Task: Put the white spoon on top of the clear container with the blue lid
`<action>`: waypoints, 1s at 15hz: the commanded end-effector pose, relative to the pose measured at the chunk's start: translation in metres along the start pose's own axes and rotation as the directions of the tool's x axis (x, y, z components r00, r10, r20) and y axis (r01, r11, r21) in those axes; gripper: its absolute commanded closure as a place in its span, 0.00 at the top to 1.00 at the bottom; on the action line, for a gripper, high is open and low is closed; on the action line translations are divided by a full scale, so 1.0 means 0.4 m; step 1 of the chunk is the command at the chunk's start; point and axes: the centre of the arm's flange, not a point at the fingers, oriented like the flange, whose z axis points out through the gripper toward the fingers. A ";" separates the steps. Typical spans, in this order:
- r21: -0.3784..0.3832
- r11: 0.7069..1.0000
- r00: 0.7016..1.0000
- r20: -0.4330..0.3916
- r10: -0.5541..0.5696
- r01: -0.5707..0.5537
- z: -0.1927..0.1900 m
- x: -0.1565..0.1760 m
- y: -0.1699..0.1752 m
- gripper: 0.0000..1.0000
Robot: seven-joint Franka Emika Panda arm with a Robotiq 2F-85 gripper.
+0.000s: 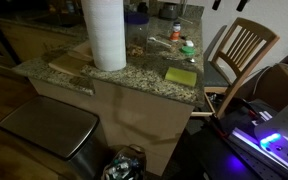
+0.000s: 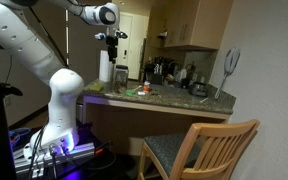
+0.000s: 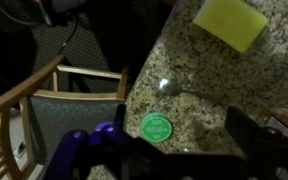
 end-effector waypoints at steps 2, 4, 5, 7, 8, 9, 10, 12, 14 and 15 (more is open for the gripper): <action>-0.074 0.995 0.989 0.123 0.078 -0.069 0.060 0.100 0.122 1.00; -0.063 0.985 0.978 0.130 0.165 -0.158 0.112 0.151 0.162 1.00; -0.036 0.981 0.973 0.123 0.194 -0.190 0.130 0.174 0.179 1.00; 0.022 0.966 0.961 0.113 0.252 -0.256 0.143 0.220 0.189 1.00; 0.067 0.963 0.961 0.107 0.255 -0.263 0.131 0.228 0.175 1.00; 0.102 0.959 0.963 0.080 0.257 -0.264 0.124 0.233 0.157 1.00; 0.129 0.956 0.965 0.052 0.259 -0.263 0.119 0.241 0.133 1.00; 0.145 0.956 0.967 0.001 0.257 -0.254 0.117 0.250 0.077 1.00; 0.127 0.960 0.968 0.010 0.251 -0.250 0.109 0.231 0.104 1.00; 0.121 0.961 0.968 0.001 0.250 -0.249 0.108 0.226 0.082 1.00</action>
